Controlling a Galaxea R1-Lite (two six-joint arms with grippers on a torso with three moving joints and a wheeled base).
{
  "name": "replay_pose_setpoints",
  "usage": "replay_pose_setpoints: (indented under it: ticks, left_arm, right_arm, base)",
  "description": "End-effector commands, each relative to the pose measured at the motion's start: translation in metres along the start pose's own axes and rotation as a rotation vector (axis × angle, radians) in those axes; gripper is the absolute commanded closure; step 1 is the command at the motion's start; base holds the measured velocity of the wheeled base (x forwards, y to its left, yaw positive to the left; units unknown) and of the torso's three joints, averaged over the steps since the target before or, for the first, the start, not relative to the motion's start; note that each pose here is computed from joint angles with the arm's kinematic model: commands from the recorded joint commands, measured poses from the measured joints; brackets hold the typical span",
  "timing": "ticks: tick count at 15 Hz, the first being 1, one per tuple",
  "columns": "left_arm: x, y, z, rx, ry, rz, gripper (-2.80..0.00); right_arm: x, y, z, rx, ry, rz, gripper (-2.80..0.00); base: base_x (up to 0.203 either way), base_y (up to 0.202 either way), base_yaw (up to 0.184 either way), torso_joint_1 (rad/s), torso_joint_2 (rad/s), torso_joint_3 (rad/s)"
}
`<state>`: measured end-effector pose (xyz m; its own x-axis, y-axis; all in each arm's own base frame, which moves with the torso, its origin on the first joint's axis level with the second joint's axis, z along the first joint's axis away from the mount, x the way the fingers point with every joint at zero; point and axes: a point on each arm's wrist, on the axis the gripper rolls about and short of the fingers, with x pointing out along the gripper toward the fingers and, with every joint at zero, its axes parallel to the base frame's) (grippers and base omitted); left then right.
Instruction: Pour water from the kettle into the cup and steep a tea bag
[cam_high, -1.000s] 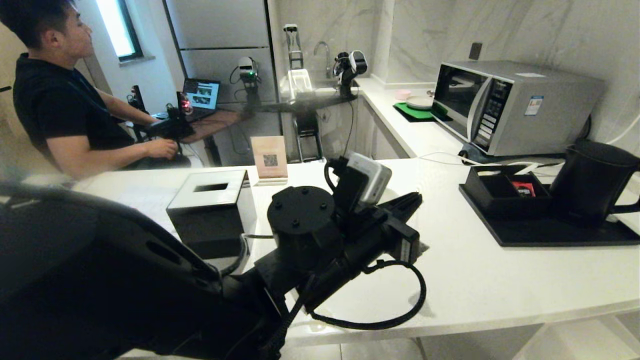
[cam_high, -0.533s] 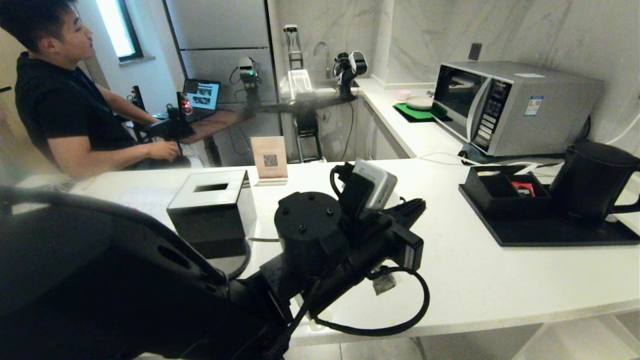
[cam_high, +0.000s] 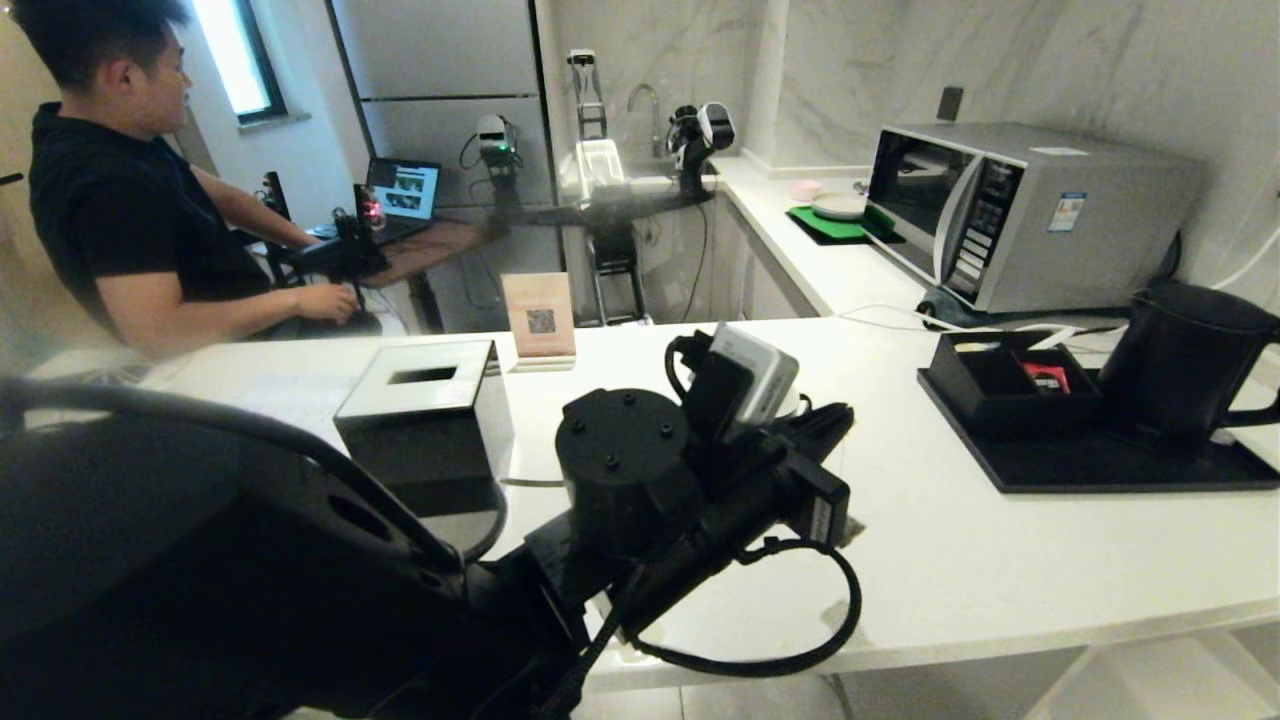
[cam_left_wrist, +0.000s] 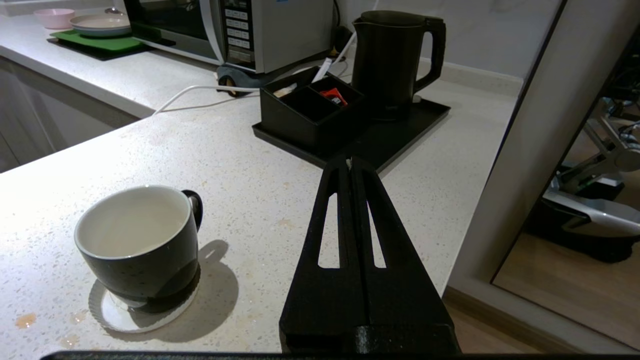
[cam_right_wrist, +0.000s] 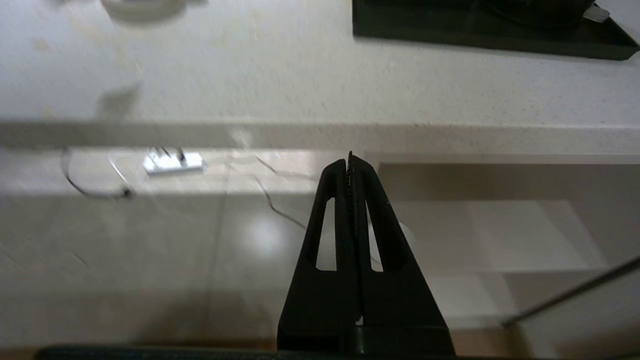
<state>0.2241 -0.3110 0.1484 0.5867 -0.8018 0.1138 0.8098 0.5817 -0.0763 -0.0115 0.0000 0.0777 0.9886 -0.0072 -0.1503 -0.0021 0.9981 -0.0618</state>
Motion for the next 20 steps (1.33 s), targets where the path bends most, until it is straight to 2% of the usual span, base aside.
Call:
replay_pose_setpoints:
  ticks: [1, 2, 15, 20]
  left_arm:
    - [0.0019, -0.0003, -0.0019, -0.002, -0.004, -0.001, 0.0]
    - [0.0025, -0.0003, -0.0026, -0.002, -0.003, -0.001, 0.0]
    - [0.0029, -0.0006, -0.0045, -0.003, 0.002, 0.002, 0.0]
    - [0.0049, 0.0053, -0.0027, -0.004, -0.009, 0.033, 0.0]
  right_arm:
    - [-0.009, 0.0001, -0.0034, 0.034, -0.122, -0.004, 0.0]
    - [-0.0107, 0.0001, -0.0043, 0.044, -0.146, -0.006, 0.0]
    - [-0.0107, 0.0001, -0.0043, 0.05, -0.145, -0.006, 0.0]
    - [-0.0107, 0.0001, -0.0043, 0.049, -0.145, -0.006, 0.0]
  base:
    - [0.0, 0.0, 0.0, 0.0, 0.0, 0.0]
    - [0.0, 0.0, 0.0, 0.0, 0.0, 0.0]
    - [0.0, 0.0, 0.0, 0.0, 0.0, 0.0]
    - [0.0, 0.0, 0.0, 0.0, 0.0, 0.0]
